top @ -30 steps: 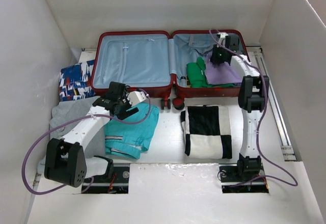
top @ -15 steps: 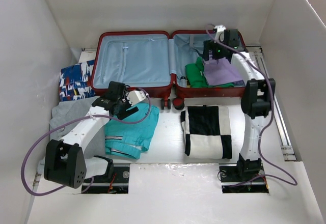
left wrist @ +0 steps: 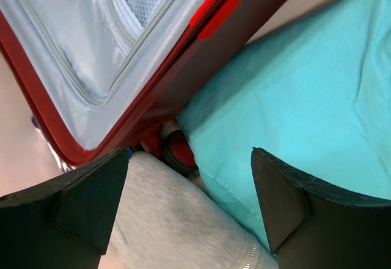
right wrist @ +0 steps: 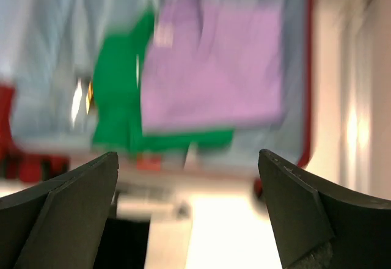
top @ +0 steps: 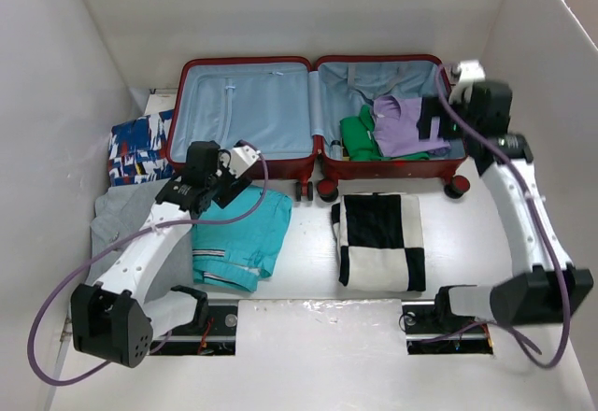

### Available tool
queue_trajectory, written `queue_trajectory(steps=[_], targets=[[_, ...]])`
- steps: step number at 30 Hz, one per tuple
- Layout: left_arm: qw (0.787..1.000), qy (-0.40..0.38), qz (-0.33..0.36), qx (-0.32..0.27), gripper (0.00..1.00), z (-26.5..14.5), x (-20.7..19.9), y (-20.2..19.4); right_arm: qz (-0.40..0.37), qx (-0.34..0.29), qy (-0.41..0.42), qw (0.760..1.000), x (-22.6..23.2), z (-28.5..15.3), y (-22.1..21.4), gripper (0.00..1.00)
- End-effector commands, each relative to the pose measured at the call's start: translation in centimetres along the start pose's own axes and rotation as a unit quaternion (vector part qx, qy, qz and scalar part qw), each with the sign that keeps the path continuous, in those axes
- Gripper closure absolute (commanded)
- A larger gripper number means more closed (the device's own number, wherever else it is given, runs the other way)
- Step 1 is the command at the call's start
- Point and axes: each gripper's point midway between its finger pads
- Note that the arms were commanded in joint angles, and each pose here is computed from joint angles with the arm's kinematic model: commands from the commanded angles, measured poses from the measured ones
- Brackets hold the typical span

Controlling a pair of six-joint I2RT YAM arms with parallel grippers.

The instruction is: Pack the luggage

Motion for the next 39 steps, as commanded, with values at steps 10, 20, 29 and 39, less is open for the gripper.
queue_trajectory(steps=[10, 20, 29, 39], targets=[[0.993, 0.004, -0.100, -0.065, 0.22, -2.5, 0.3, 2.9, 0.137, 0.213, 0.068, 0.965, 7.7, -4.0, -23.0, 0.00], [0.991, -0.004, -0.104, -0.085, 0.22, -3.5, -0.1, 3.1, 0.240, 0.244, 0.181, 0.922, 13.7, -5.4, -29.5, 0.00], [0.991, -0.035, -0.092, -0.092, 0.22, -3.7, -1.1, 3.3, 0.263, 0.265, 0.197, 0.907, 15.7, -6.3, -31.9, 0.00], [0.991, -0.039, -0.088, -0.094, 0.22, -3.9, -1.1, 3.5, 0.290, 0.309, 0.225, 0.878, 20.4, -8.0, -36.7, 0.14]])
Point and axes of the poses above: each gripper's point midway between its finger pads, its own z axis out along the fingers, its own x axis along the line the jaws close on, y = z × x, and after that the axes turned 12 degrees about -z, right-handed
